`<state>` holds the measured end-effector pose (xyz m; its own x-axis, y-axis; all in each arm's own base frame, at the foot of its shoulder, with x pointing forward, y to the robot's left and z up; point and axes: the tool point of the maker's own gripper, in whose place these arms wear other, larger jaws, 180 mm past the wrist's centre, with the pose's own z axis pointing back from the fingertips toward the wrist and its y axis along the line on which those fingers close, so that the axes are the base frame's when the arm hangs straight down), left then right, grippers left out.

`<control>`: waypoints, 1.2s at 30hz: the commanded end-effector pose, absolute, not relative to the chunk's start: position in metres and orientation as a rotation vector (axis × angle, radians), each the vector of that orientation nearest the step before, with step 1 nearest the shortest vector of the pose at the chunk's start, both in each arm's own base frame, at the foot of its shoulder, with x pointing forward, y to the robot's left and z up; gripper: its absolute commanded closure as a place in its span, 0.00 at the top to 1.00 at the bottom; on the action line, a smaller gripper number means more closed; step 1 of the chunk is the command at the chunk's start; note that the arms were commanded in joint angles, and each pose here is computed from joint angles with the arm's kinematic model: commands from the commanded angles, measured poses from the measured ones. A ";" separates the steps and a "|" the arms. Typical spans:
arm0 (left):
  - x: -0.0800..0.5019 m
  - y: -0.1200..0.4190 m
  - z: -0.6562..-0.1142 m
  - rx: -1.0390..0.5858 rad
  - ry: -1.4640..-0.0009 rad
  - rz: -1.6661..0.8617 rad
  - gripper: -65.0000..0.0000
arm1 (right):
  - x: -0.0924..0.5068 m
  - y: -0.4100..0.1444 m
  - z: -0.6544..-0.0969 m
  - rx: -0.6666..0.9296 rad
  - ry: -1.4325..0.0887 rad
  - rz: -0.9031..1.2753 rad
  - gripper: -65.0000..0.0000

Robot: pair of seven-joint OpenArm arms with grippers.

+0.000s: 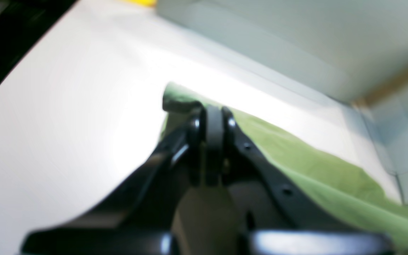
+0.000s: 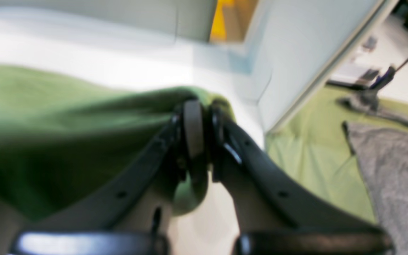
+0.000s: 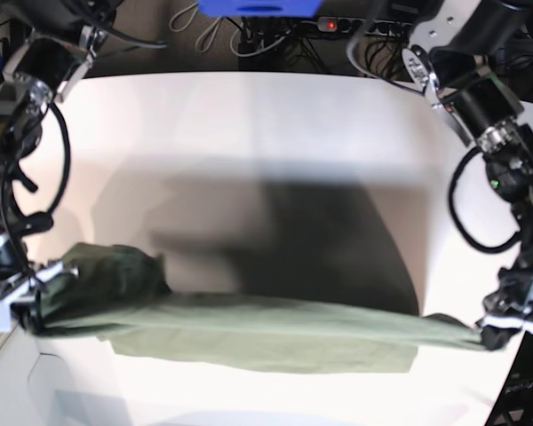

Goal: Layout the t-shirt on the table in an organized manner, then fold the t-shirt properly
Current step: 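Swing the held shirt down and lay it flat with both grippers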

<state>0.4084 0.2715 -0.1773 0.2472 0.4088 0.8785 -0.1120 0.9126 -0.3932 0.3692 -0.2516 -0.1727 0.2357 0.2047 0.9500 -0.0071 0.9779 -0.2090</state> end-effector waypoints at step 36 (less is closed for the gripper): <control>0.582 0.235 0.032 -0.350 -1.638 0.219 0.00 | 0.550 -0.252 0.075 -0.014 -1.643 0.212 0.00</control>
